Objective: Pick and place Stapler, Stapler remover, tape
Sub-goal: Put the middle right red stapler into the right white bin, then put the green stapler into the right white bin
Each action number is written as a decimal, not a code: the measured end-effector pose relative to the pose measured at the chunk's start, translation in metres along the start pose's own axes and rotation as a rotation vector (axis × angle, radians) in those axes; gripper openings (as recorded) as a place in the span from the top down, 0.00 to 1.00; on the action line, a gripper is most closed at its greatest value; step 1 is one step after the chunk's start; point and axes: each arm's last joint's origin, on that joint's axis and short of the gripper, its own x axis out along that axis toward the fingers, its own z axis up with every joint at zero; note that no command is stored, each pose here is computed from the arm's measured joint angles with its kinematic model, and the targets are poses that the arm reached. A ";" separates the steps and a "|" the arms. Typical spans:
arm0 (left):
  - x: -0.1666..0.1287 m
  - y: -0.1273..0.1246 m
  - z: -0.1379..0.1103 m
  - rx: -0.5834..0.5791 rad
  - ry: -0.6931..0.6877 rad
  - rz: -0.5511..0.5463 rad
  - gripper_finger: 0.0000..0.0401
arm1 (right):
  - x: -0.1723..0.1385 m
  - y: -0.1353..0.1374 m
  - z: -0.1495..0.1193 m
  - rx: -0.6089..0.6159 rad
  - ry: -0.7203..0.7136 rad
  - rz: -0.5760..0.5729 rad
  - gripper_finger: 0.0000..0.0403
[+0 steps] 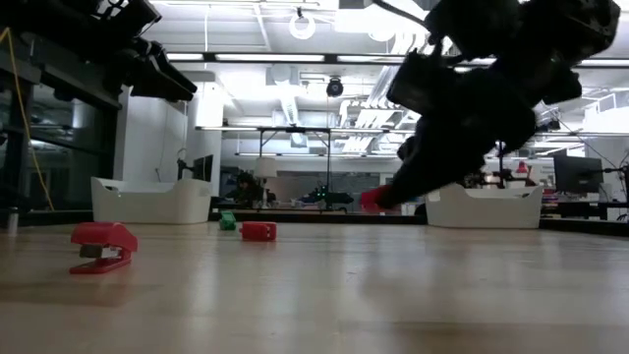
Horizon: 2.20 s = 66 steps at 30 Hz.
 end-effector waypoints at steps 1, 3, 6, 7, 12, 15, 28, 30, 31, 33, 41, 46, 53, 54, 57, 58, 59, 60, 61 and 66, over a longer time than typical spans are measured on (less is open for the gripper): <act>0.000 0.000 0.000 0.000 0.000 0.000 0.36 | -0.003 -0.004 0.003 0.033 -0.007 -0.030 0.84; 0.000 0.000 0.000 0.000 0.000 0.000 0.36 | -0.009 -0.012 0.007 0.101 -0.012 -0.107 0.84; 0.000 0.000 0.000 0.000 0.000 0.000 0.36 | -0.019 -0.026 0.009 0.182 0.002 -0.250 0.83; 0.000 0.000 0.000 0.000 0.000 0.000 0.36 | -0.023 -0.031 0.010 0.211 0.007 -0.305 0.83; 0.000 0.000 0.000 0.000 0.000 0.000 0.36 | -0.049 -0.056 0.009 0.334 0.034 -0.581 0.84; 0.000 0.000 0.000 0.000 0.000 0.000 0.36 | -0.068 -0.069 0.010 0.388 0.024 -0.730 0.83; 0.000 0.000 0.000 0.000 0.000 0.000 0.36 | -0.121 -0.132 0.013 0.590 -0.043 -1.123 0.82; 0.000 0.000 0.000 0.000 0.000 0.000 0.36 | -0.123 -0.142 0.011 0.620 -0.030 -1.160 0.82; 0.000 0.000 0.000 0.000 0.000 0.000 0.36 | -0.124 -0.147 0.010 0.634 -0.024 -1.178 0.83; 0.000 0.000 0.000 0.000 0.000 0.000 0.36 | -0.127 -0.157 0.008 0.665 -0.023 -1.213 0.83; 0.000 0.000 0.000 0.000 0.000 0.000 0.36 | -0.140 -0.187 0.002 0.810 -0.034 -1.286 0.82; 0.000 0.000 0.000 0.000 0.000 0.000 0.36 | -0.144 -0.198 0.000 0.852 -0.056 -1.315 0.82; 0.000 0.000 0.000 0.000 0.000 0.000 0.36 | -0.129 -0.214 -0.004 0.892 -0.077 -1.306 0.82; 0.000 0.000 0.000 0.000 0.000 0.000 0.36 | -0.126 -0.216 -0.005 0.894 -0.075 -1.307 0.82; 0.000 0.000 0.000 0.000 0.000 0.000 0.36 | -0.116 -0.223 -0.010 0.897 -0.060 -1.316 0.81; 0.000 0.000 0.000 0.000 0.000 0.000 0.36 | -0.113 -0.225 -0.012 0.898 -0.053 -1.318 0.81; 0.000 0.000 0.000 0.000 0.000 0.000 0.36 | -0.110 -0.226 -0.013 0.897 -0.046 -1.318 0.80; 0.000 0.000 0.000 0.000 0.000 0.000 0.36 | -0.108 -0.227 -0.015 0.896 -0.036 -1.320 0.80; 0.000 0.000 0.000 0.000 0.000 0.000 0.36 | -0.106 -0.227 -0.016 0.897 -0.033 -1.327 0.79; 0.000 0.000 0.000 0.000 0.000 0.000 0.36 | -0.100 -0.229 -0.022 0.932 -0.031 -1.341 0.73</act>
